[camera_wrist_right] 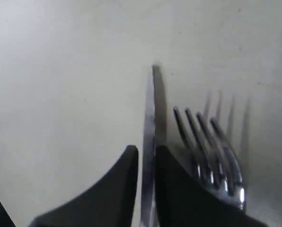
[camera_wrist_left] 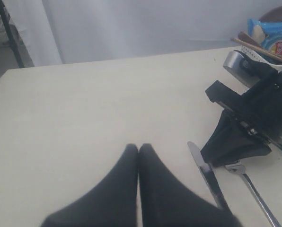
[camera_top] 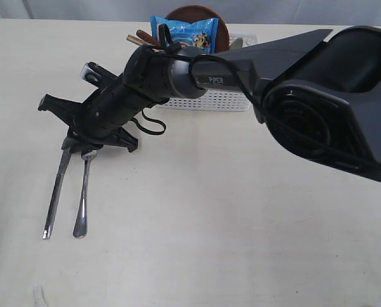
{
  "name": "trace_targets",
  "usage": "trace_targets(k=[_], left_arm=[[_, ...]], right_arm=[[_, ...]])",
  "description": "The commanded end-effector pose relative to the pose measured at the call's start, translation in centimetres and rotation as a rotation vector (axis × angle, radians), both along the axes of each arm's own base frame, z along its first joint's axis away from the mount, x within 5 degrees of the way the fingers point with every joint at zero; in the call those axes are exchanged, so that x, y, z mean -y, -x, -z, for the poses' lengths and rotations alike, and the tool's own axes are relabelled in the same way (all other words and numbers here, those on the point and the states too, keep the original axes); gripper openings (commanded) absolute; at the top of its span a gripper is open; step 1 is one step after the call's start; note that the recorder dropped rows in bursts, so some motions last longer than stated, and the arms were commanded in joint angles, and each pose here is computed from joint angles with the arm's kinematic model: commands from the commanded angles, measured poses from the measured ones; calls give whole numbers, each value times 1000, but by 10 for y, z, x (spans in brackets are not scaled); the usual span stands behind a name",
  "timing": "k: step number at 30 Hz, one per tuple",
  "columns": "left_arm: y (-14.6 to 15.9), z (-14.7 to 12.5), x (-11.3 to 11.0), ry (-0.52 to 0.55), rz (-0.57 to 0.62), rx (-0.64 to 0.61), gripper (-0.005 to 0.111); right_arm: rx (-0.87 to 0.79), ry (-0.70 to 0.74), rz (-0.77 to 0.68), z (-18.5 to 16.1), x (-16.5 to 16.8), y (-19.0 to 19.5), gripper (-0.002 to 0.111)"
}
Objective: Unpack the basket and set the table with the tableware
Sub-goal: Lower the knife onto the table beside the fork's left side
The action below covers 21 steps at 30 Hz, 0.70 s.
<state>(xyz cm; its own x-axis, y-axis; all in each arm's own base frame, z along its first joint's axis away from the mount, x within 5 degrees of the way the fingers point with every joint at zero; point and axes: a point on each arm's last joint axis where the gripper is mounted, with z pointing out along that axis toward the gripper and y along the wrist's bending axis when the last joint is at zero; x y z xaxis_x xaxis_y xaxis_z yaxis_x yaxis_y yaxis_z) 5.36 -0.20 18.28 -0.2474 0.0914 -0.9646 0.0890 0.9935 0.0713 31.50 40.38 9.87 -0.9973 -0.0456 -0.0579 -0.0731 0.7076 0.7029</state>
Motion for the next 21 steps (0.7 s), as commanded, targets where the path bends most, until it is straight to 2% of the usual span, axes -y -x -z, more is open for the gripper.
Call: trace_targets(k=[1,8,16,18,21], left_arm=[[0,1,0,-1,4,0,0],[0,1,0,-1,4,0,0],[0,1,0,6,5,-1,0],[0,1,0,6,5,-1,0],[0,1,0,6,5,-1,0]], right_arm=[[2,1,6,-1,1,-1,30],[-12,-8,-33,-11,1,3,32],[93,-55,-193,-68,3,16,31],[146,-10,-256,-77,3,23,25],[188,100,-322,-80,1,39,2]])
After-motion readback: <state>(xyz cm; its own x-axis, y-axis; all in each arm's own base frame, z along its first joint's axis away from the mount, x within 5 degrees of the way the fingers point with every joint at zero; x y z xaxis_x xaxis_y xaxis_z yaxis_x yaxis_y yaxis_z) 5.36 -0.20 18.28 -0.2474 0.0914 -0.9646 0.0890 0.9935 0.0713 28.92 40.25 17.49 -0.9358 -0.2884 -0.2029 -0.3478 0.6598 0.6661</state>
